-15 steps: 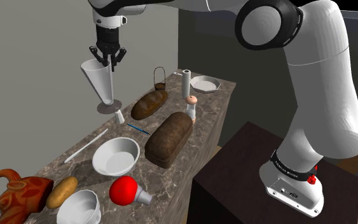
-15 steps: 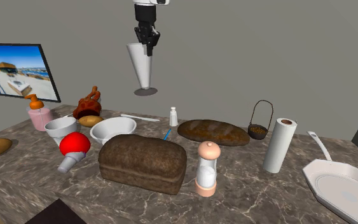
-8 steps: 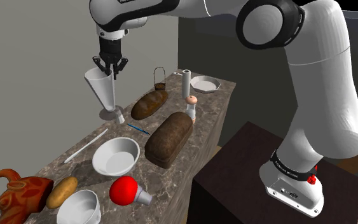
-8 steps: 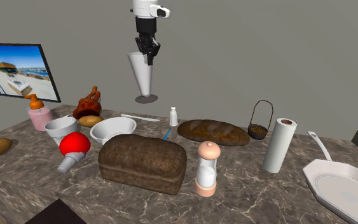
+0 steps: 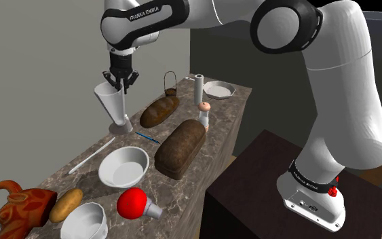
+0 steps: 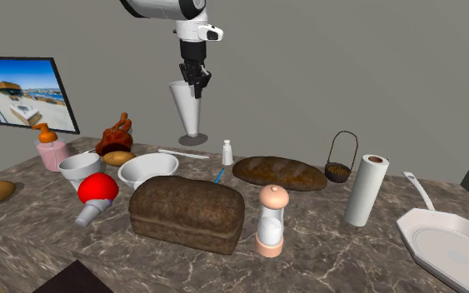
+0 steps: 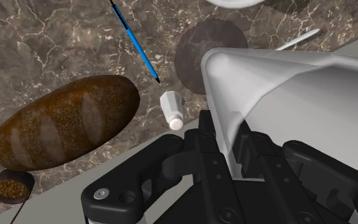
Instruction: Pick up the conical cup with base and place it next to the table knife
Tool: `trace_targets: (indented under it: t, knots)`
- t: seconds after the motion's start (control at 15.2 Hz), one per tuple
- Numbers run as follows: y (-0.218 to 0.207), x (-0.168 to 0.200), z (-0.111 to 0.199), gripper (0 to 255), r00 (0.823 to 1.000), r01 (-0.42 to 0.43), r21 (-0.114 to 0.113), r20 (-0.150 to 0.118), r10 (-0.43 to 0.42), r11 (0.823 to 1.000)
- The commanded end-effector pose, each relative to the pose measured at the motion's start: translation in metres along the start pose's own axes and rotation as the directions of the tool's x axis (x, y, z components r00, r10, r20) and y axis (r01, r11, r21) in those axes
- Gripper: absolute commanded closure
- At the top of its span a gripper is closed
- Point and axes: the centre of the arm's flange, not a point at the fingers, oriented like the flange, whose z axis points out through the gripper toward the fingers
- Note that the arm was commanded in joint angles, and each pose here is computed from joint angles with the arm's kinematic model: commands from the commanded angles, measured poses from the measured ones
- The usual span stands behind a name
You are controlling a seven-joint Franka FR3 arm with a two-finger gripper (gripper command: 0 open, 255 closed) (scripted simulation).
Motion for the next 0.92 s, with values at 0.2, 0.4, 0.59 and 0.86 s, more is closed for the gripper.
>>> trace_targets:
  t: [0.2,0.4,0.59,0.86]
  knots:
    - [0.004,-0.003,0.025,255,1.000,0.000,0.001,-0.001,0.000,1.000]
    - [0.007,-0.004,0.040,255,1.000,0.000,0.001,-0.001,0.000,1.000]
    - [0.010,-0.006,0.056,255,1.000,0.000,0.001,-0.001,0.000,1.000]
    - [0.013,-0.008,0.077,255,1.000,0.000,0.001,-0.001,0.000,1.000]
